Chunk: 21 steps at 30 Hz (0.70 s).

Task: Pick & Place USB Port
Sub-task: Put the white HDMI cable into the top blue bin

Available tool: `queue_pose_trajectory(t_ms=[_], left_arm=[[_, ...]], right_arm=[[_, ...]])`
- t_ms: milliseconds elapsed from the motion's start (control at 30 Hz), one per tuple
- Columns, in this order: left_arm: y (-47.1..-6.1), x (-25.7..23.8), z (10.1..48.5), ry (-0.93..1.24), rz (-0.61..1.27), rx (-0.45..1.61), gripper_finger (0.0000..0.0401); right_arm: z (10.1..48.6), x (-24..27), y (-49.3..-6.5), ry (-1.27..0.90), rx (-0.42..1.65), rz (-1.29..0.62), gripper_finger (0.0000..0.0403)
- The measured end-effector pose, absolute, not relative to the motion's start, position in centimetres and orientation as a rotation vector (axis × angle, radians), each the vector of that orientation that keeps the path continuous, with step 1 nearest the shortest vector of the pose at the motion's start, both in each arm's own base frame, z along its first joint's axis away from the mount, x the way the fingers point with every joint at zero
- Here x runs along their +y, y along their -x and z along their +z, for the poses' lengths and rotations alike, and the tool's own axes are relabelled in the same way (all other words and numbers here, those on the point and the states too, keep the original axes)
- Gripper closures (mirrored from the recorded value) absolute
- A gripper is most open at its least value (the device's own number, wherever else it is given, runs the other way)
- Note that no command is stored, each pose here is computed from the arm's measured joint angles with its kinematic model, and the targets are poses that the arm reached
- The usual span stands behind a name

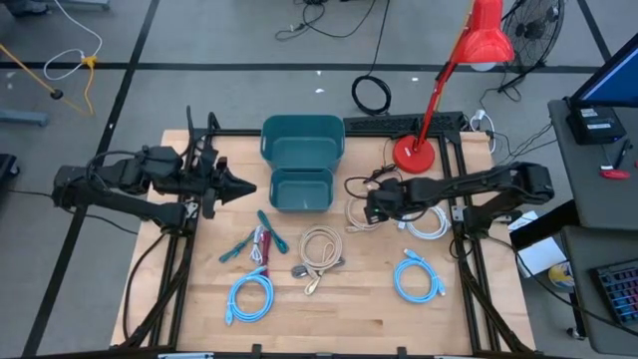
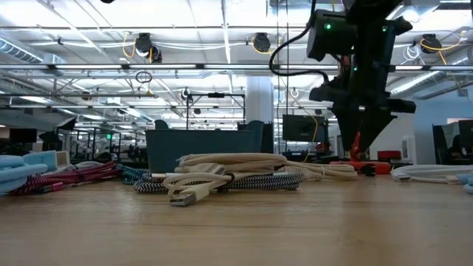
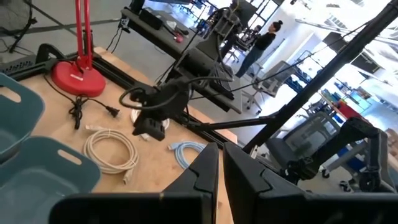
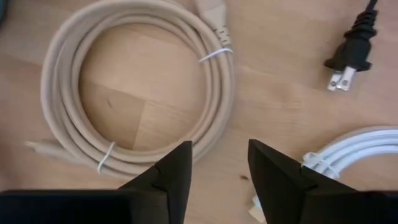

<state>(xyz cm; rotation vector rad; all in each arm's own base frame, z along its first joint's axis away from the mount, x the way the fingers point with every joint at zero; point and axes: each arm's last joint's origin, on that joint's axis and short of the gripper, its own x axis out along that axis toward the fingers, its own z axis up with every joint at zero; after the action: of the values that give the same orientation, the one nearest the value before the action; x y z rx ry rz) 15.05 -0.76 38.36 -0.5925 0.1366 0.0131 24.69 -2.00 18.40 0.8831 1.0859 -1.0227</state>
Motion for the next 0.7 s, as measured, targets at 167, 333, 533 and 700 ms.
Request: queue_pose_trajectory(t_ms=[167,333,533,700], left_arm=[[-15.0,-1.1,38.3,0.587,-0.006,0.143,0.0375],[-15.0,-1.3,38.3,0.572,-0.019,0.146,0.0375],[-15.0,-1.4,38.3,0.571,-0.033,0.150,0.0375],[-15.0,-1.5,38.3,0.571,-0.035,0.152,0.0375]], right_arm=[[18.3,-2.2,-24.8,-0.871,1.087,-1.014,0.0224],[18.9,-2.2,-24.9,-0.883,1.056,-0.972,0.0222],[19.9,-2.2,-25.1,-0.898,0.995,-0.897,0.0230],[20.2,-2.2,-25.2,-0.885,0.973,-0.865,0.0228]])
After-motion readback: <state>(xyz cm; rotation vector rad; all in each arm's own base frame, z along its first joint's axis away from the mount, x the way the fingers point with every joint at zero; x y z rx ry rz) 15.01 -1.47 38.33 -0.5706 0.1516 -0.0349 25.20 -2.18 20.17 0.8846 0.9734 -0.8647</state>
